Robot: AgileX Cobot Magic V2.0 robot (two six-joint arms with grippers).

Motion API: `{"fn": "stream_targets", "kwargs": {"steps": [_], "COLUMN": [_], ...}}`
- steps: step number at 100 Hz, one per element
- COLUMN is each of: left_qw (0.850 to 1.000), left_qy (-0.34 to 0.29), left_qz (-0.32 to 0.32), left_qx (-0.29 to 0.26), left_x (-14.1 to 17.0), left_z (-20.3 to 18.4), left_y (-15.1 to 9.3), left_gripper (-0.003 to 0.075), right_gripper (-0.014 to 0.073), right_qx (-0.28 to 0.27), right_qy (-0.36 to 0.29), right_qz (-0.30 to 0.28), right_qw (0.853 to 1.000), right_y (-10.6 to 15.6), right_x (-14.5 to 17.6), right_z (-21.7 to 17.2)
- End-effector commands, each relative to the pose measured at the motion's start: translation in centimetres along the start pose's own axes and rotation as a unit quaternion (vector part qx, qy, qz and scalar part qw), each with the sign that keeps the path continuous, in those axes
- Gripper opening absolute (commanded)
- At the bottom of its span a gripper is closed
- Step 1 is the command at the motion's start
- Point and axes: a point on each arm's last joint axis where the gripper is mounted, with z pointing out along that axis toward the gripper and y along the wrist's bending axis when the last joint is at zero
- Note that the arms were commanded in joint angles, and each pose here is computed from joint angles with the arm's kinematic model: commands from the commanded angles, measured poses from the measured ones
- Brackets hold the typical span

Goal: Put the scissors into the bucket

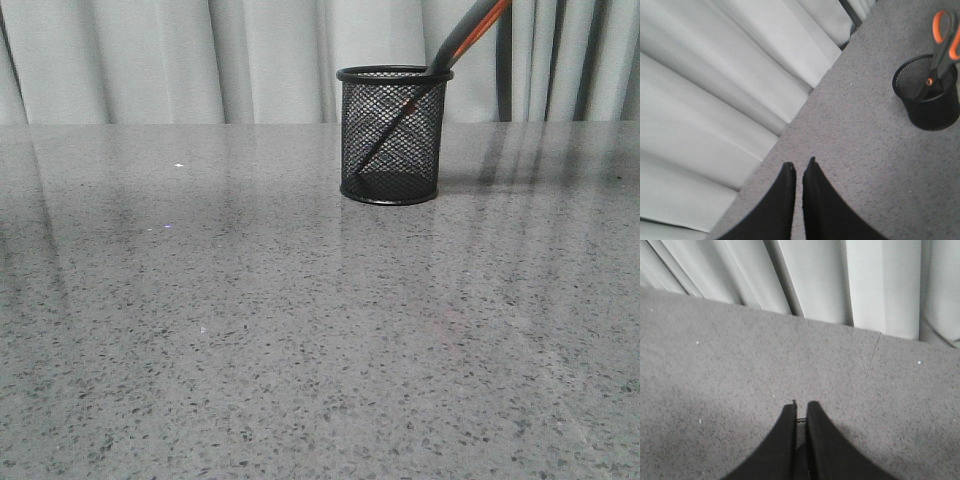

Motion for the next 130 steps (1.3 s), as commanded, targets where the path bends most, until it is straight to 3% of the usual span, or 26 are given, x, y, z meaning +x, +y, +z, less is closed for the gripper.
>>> {"fn": "stream_targets", "kwargs": {"steps": [1, 23, 35, 50, 67, 88, 98, 130], "left_qw": [0.998, 0.996, 0.989, 0.968, 0.938, 0.904, 0.897, 0.884], "left_qy": [-0.038, -0.038, -0.063, -0.132, -0.190, -0.227, -0.233, -0.256], "left_qz": [-0.037, -0.056, -0.090, -0.138, -0.181, -0.261, -0.273, -0.295], "left_qx": [-0.031, -0.064, -0.094, -0.164, -0.228, -0.252, -0.257, -0.257], "left_x": [-0.9, 0.8, 3.4, 7.1, 11.9, 17.4, 19.4, 20.3], "left_z": [-1.3, -1.3, -1.1, -2.0, -3.3, -4.6, -4.8, -5.5], "left_y": [0.5, 0.0, -1.2, -3.4, -6.9, -11.2, -12.7, -13.7], "left_gripper": [-0.0021, -0.0021, -0.0021, -0.0021, -0.0021, -0.0021, -0.0021, -0.0021], "right_gripper": [-0.0062, -0.0063, -0.0064, -0.0065, -0.0065, -0.0065, -0.0065, -0.0065], "right_qx": [0.001, 0.031, 0.059, 0.095, 0.124, 0.137, 0.136, 0.135], "right_qy": [-0.083, -0.140, -0.192, -0.249, -0.268, -0.281, -0.294, -0.304], "right_qz": [-0.007, -0.021, -0.011, -0.001, 0.008, 0.010, 0.007, 0.006], "right_qw": [0.997, 0.990, 0.980, 0.964, 0.955, 0.950, 0.946, 0.943], "right_y": [0.9, 0.5, 0.0, -0.6, -1.2, -1.2, -0.9, -0.9], "right_x": [-1.2, 1.5, 4.1, 8.4, 14.8, 22.2, 24.8, 28.2], "right_z": [-3.0, -4.1, -4.7, -6.1, -6.9, -8.7, -9.7, -10.1]}}
